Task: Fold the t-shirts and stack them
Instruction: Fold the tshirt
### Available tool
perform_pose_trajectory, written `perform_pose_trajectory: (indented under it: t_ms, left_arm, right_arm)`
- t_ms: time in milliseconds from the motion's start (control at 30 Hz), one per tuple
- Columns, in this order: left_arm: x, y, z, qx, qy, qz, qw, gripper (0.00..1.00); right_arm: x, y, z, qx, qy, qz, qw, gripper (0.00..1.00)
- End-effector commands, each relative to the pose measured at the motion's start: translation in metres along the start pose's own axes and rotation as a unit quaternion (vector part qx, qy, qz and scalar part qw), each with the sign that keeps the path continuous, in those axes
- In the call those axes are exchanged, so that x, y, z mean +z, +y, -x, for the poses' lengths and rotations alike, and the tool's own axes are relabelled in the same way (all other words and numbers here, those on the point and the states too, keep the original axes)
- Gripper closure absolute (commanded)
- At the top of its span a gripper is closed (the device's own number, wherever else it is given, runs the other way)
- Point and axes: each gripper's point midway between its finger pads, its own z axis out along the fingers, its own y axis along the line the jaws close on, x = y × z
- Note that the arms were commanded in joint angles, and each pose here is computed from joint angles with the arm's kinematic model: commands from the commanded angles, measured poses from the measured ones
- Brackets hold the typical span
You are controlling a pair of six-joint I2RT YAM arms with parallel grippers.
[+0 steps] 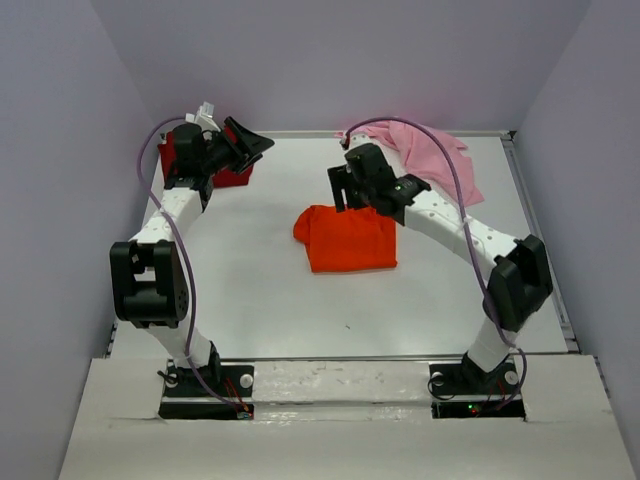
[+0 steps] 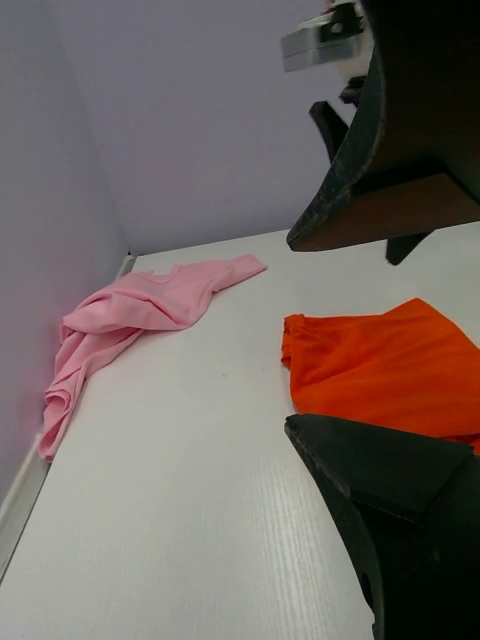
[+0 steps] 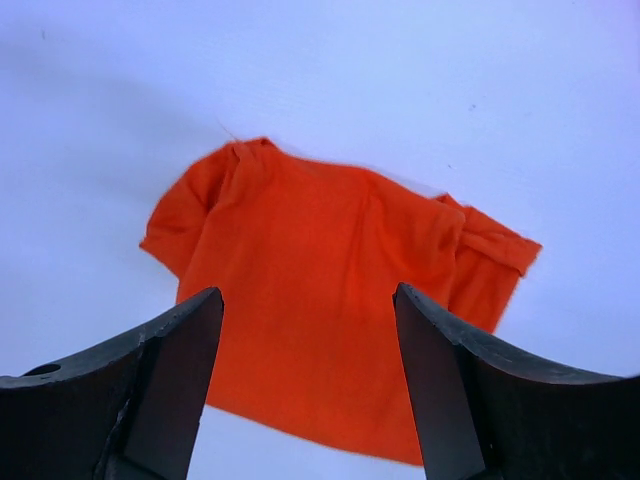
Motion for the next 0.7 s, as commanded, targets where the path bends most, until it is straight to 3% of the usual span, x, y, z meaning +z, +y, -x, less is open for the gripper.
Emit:
perform_pose_trajectory:
  t_ms: [0, 67, 267, 500, 667]
  left_arm:
    - [-0.003, -0.021, -0.001, 0.015, 0.003, -0.034, 0.999, 0.25]
    - [-0.001, -0.026, -0.005, 0.016, 0.006, -0.038, 0.999, 0.25]
    - [0.007, -0.025, -0.021, 0.01, 0.028, -0.041, 0.999, 0.25]
    - [0.012, -0.017, -0.027, 0.001, 0.039, -0.041, 0.998, 0.25]
    - [0.016, -0.012, -0.033, -0.009, 0.049, -0.043, 0.998, 0.25]
  right_arm:
    - [-0.019, -0.009, -0.062, -0.117, 0.061, -0.059, 0.989, 0.25]
    - [-0.026, -0.018, -0.088, -0.171, 0.073, -0.111, 0.976, 0.25]
    - [-0.038, -0.01, -0.133, -0.263, 0.093, -0.126, 0.952, 0.26]
    - [-0.035, -0.009, -0.136, -0.358, 0.046, -0.179, 0.915, 0.25]
    - [-0.023, 0.019, -0.144, -0.377, 0.02, -0.13, 0.917, 0.23]
